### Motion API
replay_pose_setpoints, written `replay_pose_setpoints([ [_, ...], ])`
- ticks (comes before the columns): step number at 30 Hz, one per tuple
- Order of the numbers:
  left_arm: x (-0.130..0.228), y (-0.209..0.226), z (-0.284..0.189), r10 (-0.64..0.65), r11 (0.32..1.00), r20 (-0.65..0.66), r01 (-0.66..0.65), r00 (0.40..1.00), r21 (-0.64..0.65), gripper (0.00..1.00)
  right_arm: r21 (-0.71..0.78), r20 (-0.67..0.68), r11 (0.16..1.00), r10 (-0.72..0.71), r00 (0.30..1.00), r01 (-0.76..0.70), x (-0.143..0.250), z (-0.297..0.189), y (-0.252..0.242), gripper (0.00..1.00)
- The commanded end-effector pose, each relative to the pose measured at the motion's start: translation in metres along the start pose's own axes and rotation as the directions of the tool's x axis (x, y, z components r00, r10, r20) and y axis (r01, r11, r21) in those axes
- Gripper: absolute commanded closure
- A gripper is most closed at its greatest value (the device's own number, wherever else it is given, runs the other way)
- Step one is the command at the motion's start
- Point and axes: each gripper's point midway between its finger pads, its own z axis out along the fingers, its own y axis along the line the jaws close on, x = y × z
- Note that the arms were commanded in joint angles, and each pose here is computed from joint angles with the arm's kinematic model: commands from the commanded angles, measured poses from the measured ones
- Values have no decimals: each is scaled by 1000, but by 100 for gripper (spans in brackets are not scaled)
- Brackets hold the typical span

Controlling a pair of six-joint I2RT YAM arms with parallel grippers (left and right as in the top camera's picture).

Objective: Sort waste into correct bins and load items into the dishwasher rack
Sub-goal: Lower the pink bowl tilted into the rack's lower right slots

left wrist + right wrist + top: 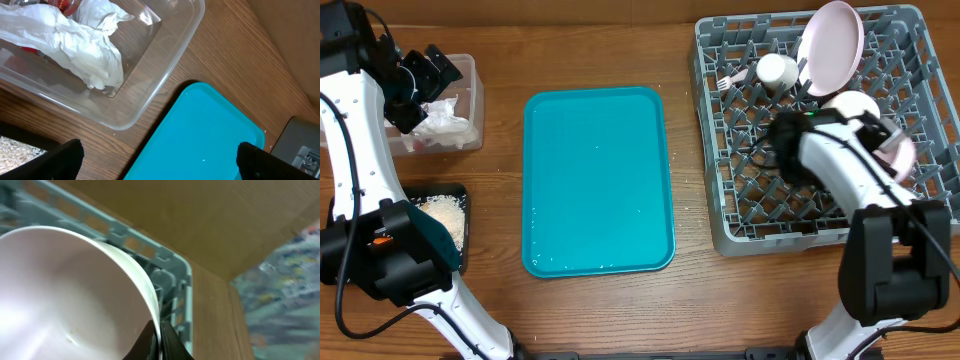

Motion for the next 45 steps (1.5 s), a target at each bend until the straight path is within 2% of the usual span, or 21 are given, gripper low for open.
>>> replay_pose_setpoints([
  [1, -4, -7, -16, 4, 1000, 41, -5, 999, 14, 0, -59, 36, 998, 10, 999, -8, -4, -20, 4, 95],
  [6, -4, -7, -16, 4, 1000, 41, -5, 999, 14, 0, -107, 70, 994, -3, 998, 10, -4, -37, 12, 96],
  [13, -4, -7, -16, 4, 1000, 41, -5, 999, 14, 0, -68, 238, 996, -46, 970, 64, -31, -41, 3, 96],
  [22, -4, -7, -16, 4, 1000, 41, -5, 999, 14, 0, 36, 135, 998, -52, 989, 48, -18, 1, -16, 96],
  [33, -4, -7, -16, 4, 1000, 41, -5, 999, 14, 0, 102, 148, 994, -45, 988, 30, -15, 23, -27, 96],
  [38, -4, -7, -16, 4, 1000, 41, -5, 999, 14, 0, 176, 29, 984, 4, 1000, -9, 0, 53, -43, 96],
  [45, -5, -7, -16, 3, 1000, 42, -3, 999, 14, 0, 128, 38, 992, -9, 999, 4, 1, 38, -32, 96],
])
